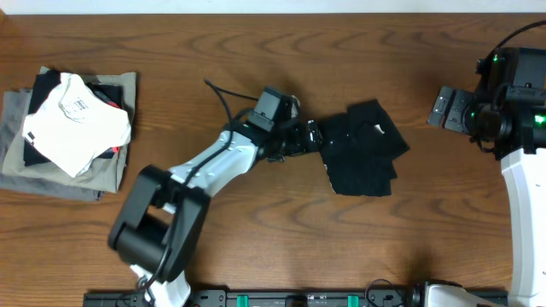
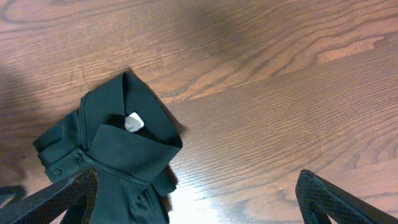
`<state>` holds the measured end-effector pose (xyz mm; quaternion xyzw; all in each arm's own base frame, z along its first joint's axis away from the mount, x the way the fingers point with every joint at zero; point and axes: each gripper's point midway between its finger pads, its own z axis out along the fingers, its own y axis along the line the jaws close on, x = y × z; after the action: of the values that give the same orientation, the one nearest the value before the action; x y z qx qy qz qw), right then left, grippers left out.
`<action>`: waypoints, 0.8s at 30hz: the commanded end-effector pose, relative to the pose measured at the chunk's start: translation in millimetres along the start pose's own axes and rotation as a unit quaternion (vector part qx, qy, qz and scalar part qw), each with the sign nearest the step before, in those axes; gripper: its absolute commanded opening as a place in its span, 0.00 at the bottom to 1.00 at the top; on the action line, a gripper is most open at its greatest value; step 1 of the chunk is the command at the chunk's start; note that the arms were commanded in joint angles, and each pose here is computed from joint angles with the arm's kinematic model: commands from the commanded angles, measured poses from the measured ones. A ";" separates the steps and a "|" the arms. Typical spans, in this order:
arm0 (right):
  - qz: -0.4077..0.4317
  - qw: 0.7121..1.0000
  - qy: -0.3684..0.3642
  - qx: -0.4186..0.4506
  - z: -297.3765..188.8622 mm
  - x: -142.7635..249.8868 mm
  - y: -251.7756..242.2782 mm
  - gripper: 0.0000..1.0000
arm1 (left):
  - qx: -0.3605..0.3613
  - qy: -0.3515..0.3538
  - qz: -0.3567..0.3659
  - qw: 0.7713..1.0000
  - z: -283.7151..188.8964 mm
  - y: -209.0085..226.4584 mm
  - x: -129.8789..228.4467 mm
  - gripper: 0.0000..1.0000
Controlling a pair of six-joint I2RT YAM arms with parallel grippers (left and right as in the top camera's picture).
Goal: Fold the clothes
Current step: 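Reach the left gripper rightward to the black bundle's left edge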
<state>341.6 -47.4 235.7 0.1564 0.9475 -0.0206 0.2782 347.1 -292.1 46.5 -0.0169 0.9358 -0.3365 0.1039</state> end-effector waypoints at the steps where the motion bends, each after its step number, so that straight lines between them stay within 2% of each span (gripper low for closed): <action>1: 0.008 1.000 -0.008 0.008 -2.6 -4.7 -4.0 0.99 | 0.014 0.030 -0.010 0.999 19.0 -0.1 15.7 0.98; 14: 0.008 1.000 -0.007 0.008 -2.6 -4.4 -3.8 0.99 | 0.021 0.051 -0.049 0.997 48.9 -4.7 34.3 0.98; 21: 0.008 1.000 -0.006 0.001 -2.6 -3.9 -1.3 0.99 | 0.050 0.025 -0.024 0.998 50.9 -22.5 23.6 0.98; 24: 0.008 1.000 -0.006 0.001 -2.6 -4.0 -1.3 0.99 | 0.046 0.015 -0.039 0.998 52.6 -24.0 21.7 0.98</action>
<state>341.6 -48.3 235.8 0.1572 0.9472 -0.0232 0.2785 337.9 -348.4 34.2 -0.0188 0.9116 -0.4017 0.0857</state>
